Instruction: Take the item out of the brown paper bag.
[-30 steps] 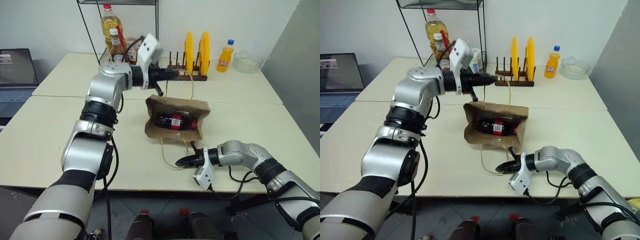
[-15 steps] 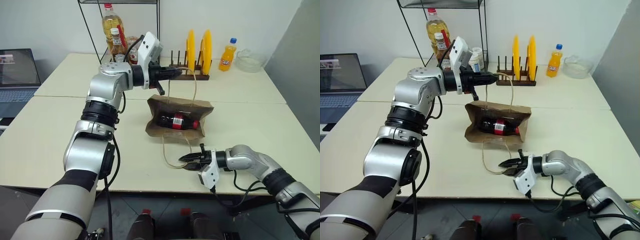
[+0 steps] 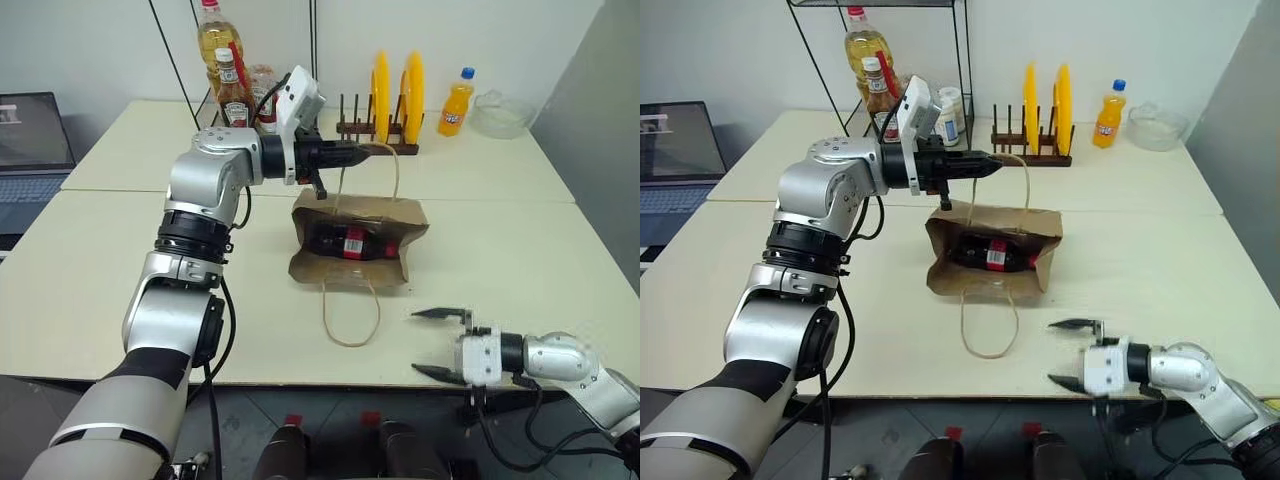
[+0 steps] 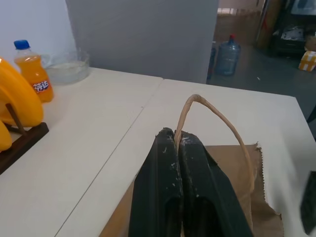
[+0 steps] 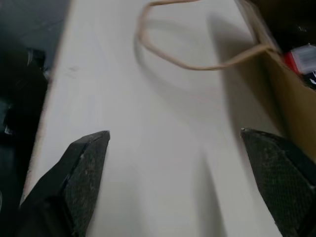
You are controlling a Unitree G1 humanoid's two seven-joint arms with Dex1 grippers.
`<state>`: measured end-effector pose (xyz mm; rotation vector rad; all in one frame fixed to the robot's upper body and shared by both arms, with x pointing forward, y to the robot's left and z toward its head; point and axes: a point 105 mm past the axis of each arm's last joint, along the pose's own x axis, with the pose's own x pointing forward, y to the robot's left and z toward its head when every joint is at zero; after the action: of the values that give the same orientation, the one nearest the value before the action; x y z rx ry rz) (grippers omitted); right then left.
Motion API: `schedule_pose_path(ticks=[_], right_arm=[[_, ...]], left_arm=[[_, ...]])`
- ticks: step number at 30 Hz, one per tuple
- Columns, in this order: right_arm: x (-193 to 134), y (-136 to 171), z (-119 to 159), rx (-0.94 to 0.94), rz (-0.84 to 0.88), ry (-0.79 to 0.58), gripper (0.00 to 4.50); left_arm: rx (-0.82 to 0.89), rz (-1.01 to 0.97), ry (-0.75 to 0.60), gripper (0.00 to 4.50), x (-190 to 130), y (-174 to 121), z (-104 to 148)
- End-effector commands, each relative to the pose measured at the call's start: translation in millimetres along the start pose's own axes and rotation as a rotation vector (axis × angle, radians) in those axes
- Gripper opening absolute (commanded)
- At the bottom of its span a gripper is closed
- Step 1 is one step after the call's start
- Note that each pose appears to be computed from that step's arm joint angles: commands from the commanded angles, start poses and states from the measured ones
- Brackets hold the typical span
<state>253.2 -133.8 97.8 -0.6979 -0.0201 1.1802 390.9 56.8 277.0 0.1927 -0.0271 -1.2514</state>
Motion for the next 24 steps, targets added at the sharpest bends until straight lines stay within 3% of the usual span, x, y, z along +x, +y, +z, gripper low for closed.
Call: schedule_pose_path(ticks=[1,7,12,17,24], right_arm=[[10.5,-15.3,53.5,0.278,0.024,-0.199,3.85],[34.9,-8.0,106.9,0.546,0.218,-0.382,1.74],[70.7,-9.5,121.1,0.593,0.288,-0.451,0.01],[110.0,-33.6,114.9,0.480,0.175,-0.461,0.01],[123.7,-73.6,92.8,0.343,-0.081,-0.378,0.01]], left_arm=[[0.038,-0.020,-0.045,0.00,-0.8,-5.2,15.6],[0.038,-0.019,-0.040,0.00,-0.5,-5.4,15.8],[0.040,-0.022,-0.041,0.00,0.6,-6.2,18.8],[0.039,-0.023,-0.037,0.00,-0.1,-7.4,19.0],[0.038,-0.015,-0.033,0.00,-1.6,-6.3,17.7]])
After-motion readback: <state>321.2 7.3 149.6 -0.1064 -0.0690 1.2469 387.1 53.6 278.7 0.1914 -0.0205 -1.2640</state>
